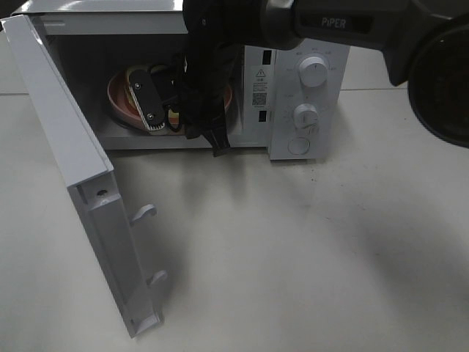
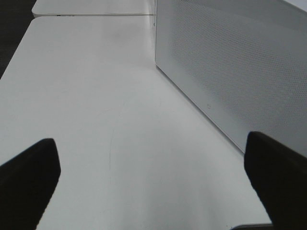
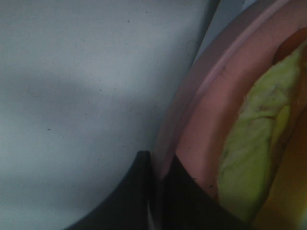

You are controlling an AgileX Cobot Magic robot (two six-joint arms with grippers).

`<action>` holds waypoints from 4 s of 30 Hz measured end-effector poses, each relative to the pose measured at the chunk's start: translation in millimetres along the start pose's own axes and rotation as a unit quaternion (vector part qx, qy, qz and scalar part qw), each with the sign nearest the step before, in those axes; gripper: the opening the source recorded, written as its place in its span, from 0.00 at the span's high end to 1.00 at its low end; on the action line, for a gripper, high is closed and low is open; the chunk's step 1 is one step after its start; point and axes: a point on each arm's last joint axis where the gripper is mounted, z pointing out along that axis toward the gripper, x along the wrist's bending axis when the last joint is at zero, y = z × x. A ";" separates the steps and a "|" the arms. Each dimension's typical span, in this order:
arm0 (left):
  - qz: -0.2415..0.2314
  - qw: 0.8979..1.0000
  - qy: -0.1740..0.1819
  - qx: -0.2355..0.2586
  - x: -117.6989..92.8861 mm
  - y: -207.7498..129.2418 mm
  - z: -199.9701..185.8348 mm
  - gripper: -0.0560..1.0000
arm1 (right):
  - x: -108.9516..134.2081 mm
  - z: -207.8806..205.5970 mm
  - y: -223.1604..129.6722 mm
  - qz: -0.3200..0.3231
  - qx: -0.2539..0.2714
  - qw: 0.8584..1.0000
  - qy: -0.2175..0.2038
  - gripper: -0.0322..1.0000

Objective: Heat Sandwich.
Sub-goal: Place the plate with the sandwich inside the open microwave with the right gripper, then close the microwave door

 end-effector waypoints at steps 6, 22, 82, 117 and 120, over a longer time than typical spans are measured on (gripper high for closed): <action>0.000 1.000 0.000 0.000 0.0 0.0 0.0 0.01 | -7.3 6.9 0.5 0.014 0.002 1.000 -0.008 0.93; 0.000 1.000 0.000 0.000 0.0 0.0 0.0 0.01 | -12.1 15.5 -11.6 0.027 0.010 1.000 -0.005 0.92; 0.000 1.000 0.000 0.000 0.0 0.0 0.0 0.01 | 33.2 0.7 -19.9 0.120 -0.053 0.985 -0.113 0.22; 0.000 1.000 0.000 0.000 0.0 0.0 0.0 0.01 | 143.6 -89.1 -47.8 0.274 -0.051 0.958 -0.063 0.15; 0.000 1.000 0.000 0.000 0.0 0.0 0.0 0.01 | 153.6 -93.9 -50.3 0.301 -0.043 0.952 -0.047 0.16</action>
